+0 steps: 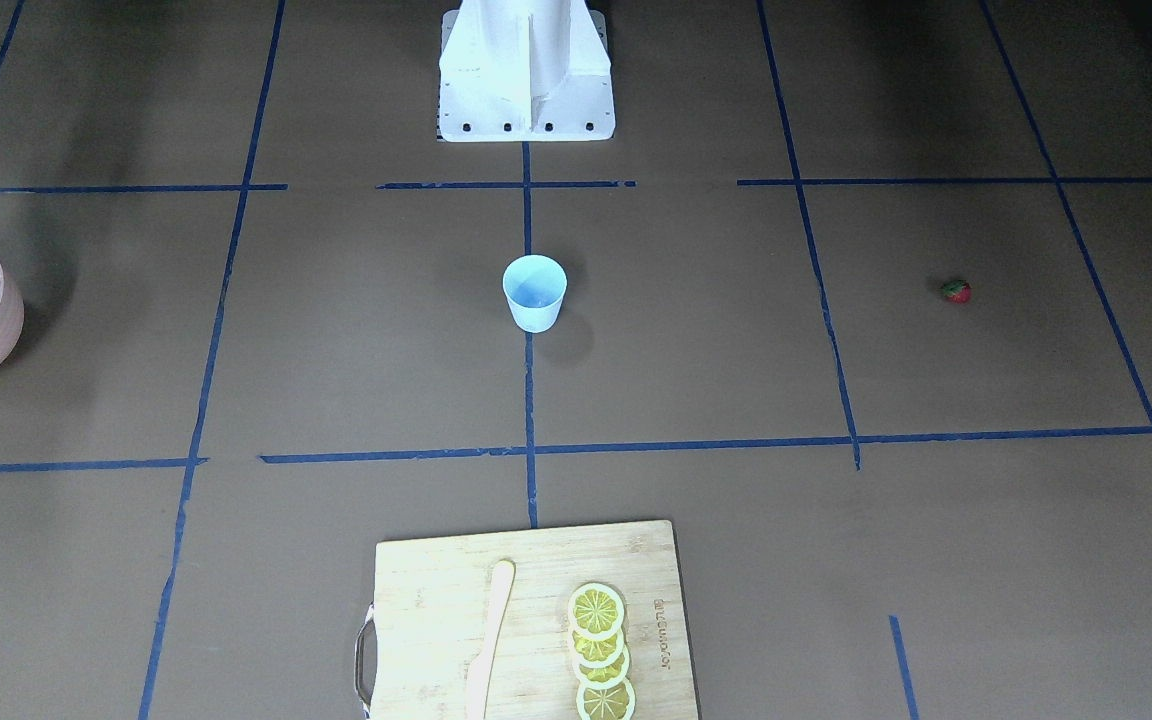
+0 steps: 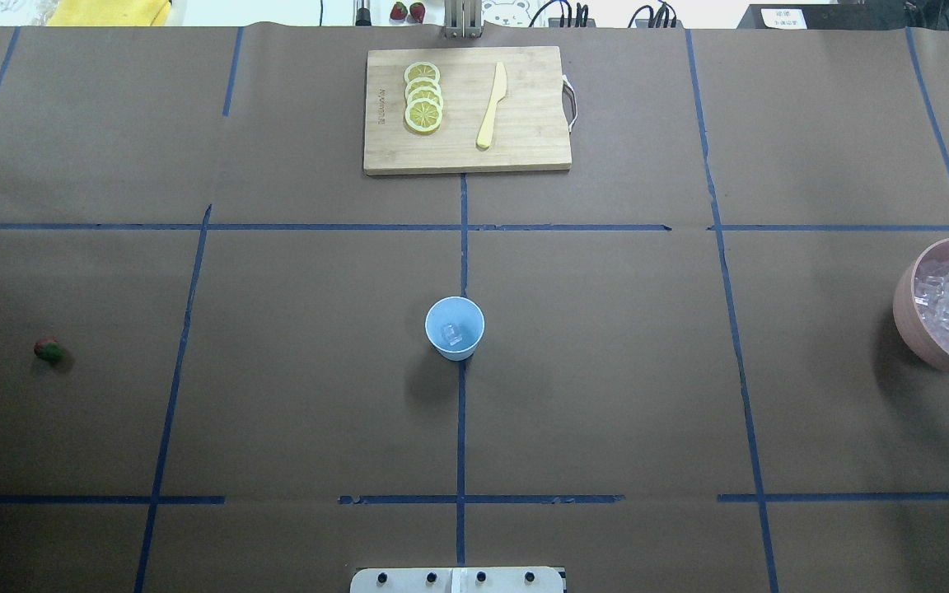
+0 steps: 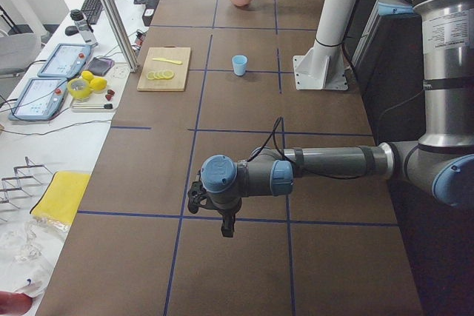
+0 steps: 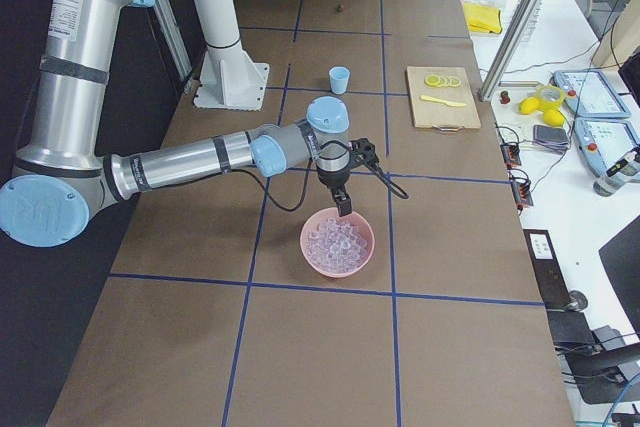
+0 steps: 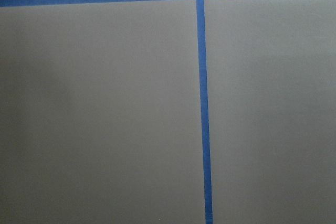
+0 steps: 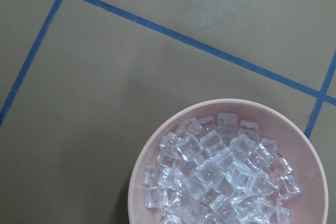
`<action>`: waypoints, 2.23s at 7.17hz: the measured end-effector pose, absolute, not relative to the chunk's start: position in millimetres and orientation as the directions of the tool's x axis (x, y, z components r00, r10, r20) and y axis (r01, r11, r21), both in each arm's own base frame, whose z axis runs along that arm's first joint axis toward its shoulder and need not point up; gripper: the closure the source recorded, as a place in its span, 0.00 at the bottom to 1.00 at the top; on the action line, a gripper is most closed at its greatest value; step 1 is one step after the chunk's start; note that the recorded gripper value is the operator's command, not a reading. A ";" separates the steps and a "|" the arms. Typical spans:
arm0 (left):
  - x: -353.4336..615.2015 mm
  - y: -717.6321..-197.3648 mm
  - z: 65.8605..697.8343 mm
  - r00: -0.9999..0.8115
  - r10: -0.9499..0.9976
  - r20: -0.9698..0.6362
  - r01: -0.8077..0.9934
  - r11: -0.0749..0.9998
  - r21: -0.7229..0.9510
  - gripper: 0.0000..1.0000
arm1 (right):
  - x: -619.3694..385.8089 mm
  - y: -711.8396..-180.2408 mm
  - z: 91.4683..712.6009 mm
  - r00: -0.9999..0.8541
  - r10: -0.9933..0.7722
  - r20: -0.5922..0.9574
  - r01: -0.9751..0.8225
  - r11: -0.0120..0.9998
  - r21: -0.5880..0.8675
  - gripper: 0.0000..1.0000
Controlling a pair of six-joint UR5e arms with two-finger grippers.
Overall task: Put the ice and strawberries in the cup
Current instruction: 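Move the right gripper back toward the pink bowl, then lower the right gripper into the pink bowl and grasp another ice cube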
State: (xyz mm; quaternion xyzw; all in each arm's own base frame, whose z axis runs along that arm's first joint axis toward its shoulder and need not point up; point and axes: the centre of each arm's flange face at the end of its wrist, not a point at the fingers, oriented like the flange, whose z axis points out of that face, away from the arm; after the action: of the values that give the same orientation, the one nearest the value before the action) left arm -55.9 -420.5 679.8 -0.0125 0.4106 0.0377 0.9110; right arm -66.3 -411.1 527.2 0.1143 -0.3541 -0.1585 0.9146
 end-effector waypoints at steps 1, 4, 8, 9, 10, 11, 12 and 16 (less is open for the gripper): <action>-55.9 -420.5 679.8 0.660 0.058 -0.749 -0.079 0.997 0.008 0.00 | -65.7 -413.7 546.3 0.702 -0.368 0.610 0.211 0.925 0.315 0.01; -55.9 -420.6 679.7 0.660 0.059 -0.749 -0.079 0.997 0.009 0.00 | -69.5 -425.1 606.6 0.704 -0.366 0.609 0.202 0.925 0.323 0.02; -55.9 -420.8 679.5 0.660 0.060 -0.749 -0.080 0.997 0.010 0.00 | -85.8 -435.8 636.9 0.691 -0.389 0.609 0.213 0.915 0.343 0.10; -55.8 -421.0 679.4 0.660 0.060 -0.749 -0.079 0.997 0.010 0.00 | -92.1 -440.6 632.2 0.686 -0.394 0.611 0.213 0.913 0.349 0.13; -55.6 -421.2 679.2 0.660 0.061 -0.749 -0.080 0.997 0.011 0.00 | -96.7 -443.7 628.8 0.684 -0.398 0.611 0.215 0.911 0.353 0.15; -55.4 -421.3 679.2 0.659 0.062 -0.749 -0.081 0.997 0.011 0.00 | -98.3 -445.1 628.2 0.686 -0.400 0.608 0.216 0.910 0.355 0.17; -55.3 -421.3 679.2 0.659 0.062 -0.749 -0.081 0.997 0.011 0.00 | -98.6 -445.7 629.9 0.691 -0.399 0.603 0.217 0.910 0.354 0.21; -55.2 -421.3 679.1 0.659 0.062 -0.749 -0.081 0.997 0.011 0.00 | -98.8 -444.9 635.8 0.694 -0.398 0.601 0.224 0.911 0.345 0.98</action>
State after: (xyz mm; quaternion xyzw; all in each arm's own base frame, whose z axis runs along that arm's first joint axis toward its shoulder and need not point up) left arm -55.2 -421.3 679.1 -0.0117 0.4109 0.0394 0.9108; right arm -98.8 -444.9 635.8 0.1233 -0.3524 -0.1704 0.9119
